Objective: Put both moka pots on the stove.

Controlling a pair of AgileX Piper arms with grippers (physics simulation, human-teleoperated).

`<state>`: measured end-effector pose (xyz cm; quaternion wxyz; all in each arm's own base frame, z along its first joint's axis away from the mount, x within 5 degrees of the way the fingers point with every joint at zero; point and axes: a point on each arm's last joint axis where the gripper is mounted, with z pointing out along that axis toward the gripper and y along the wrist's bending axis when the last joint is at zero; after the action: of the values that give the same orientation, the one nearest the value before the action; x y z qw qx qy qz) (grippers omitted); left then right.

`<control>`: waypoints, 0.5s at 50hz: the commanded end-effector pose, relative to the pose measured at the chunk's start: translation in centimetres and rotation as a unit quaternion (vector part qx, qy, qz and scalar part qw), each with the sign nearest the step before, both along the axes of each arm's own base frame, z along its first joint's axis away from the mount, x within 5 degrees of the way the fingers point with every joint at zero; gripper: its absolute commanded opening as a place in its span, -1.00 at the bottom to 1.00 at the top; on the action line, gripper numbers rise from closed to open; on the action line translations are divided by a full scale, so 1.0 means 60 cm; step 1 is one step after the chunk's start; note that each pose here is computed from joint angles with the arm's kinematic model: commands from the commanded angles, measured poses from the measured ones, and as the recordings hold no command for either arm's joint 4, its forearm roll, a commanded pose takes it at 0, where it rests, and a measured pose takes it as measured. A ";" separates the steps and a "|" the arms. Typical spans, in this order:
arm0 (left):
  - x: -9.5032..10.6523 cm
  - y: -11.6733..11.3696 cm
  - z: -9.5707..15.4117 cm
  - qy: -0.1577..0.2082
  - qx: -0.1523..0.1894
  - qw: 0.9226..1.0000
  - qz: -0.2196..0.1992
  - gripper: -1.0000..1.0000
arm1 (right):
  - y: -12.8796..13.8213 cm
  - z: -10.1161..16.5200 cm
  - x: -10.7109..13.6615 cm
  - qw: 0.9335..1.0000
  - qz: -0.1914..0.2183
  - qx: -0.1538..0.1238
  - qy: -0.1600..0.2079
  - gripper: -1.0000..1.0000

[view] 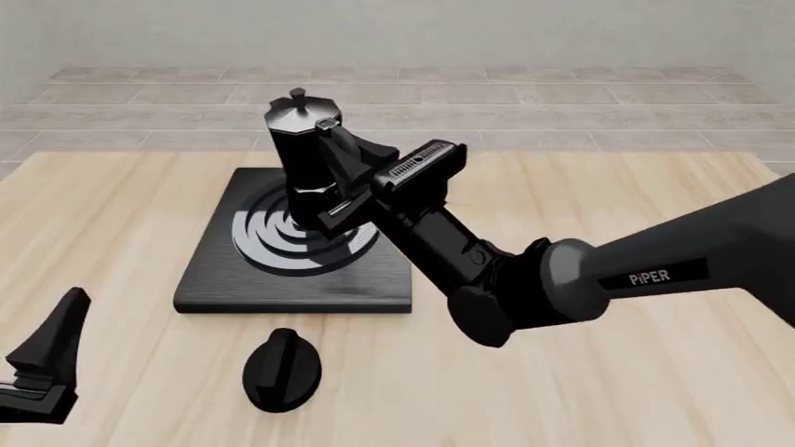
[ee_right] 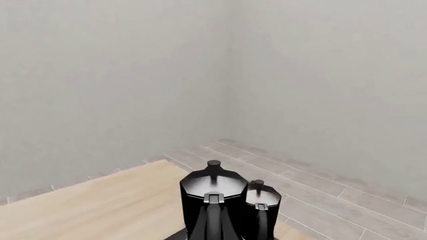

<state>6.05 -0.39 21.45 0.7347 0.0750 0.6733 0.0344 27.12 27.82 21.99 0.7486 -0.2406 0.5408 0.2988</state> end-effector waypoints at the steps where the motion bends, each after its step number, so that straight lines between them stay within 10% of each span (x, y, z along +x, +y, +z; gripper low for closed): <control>1: 0.003 0.000 0.001 0.001 -0.002 1.000 0.000 1.00 | 0.018 0.017 0.001 1.000 0.012 0.023 -0.011 -1.00; 25: 0.000 0.000 0.000 -0.002 0.005 1.000 0.000 1.00 | 0.043 0.003 0.020 0.999 0.018 0.034 -0.005 -1.00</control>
<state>6.09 -0.40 21.47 0.7349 0.0769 0.6729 0.0356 27.80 29.76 21.10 0.7417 -0.2370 0.5403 0.3191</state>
